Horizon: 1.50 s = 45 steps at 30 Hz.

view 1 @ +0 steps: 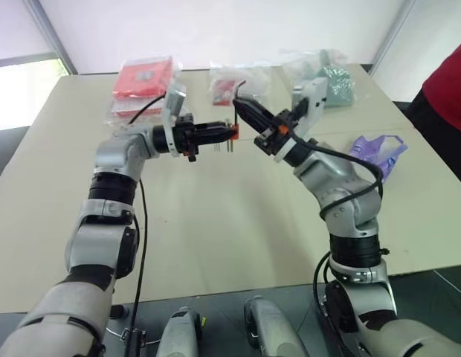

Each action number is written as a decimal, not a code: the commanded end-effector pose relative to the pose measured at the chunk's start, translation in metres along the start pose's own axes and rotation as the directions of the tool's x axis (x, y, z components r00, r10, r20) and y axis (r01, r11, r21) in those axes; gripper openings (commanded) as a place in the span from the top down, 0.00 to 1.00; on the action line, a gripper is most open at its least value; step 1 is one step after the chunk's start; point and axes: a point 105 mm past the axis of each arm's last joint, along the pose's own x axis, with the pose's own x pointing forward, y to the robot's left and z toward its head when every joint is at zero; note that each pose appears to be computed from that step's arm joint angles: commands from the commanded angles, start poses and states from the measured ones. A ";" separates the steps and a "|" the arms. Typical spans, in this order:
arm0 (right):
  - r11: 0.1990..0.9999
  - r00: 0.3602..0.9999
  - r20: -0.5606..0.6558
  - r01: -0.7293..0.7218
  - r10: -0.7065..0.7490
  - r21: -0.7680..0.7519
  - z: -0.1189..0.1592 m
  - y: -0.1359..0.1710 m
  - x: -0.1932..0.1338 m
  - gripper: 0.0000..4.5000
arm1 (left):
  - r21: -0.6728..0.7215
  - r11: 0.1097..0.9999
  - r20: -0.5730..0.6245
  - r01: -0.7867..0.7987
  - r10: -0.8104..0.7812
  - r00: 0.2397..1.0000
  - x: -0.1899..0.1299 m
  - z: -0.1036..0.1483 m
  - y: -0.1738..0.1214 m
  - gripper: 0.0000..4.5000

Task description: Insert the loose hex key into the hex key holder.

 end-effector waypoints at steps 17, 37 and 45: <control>1.000 1.000 0.026 0.009 -0.009 -0.007 0.009 -0.003 0.001 0.07 | 0.080 0.997 0.054 0.011 -0.015 0.998 0.002 0.024 -0.004 0.97; 0.857 0.908 -0.346 -0.364 0.238 -0.365 -0.006 0.021 -0.053 0.07 | -0.413 0.838 -0.127 -0.355 0.333 0.934 -0.098 -0.055 0.004 0.97; 0.879 0.927 -0.266 -0.346 0.266 -0.328 -0.009 0.033 -0.034 0.06 | -0.613 0.622 -0.229 -0.487 0.449 0.864 -0.110 -0.092 0.015 0.56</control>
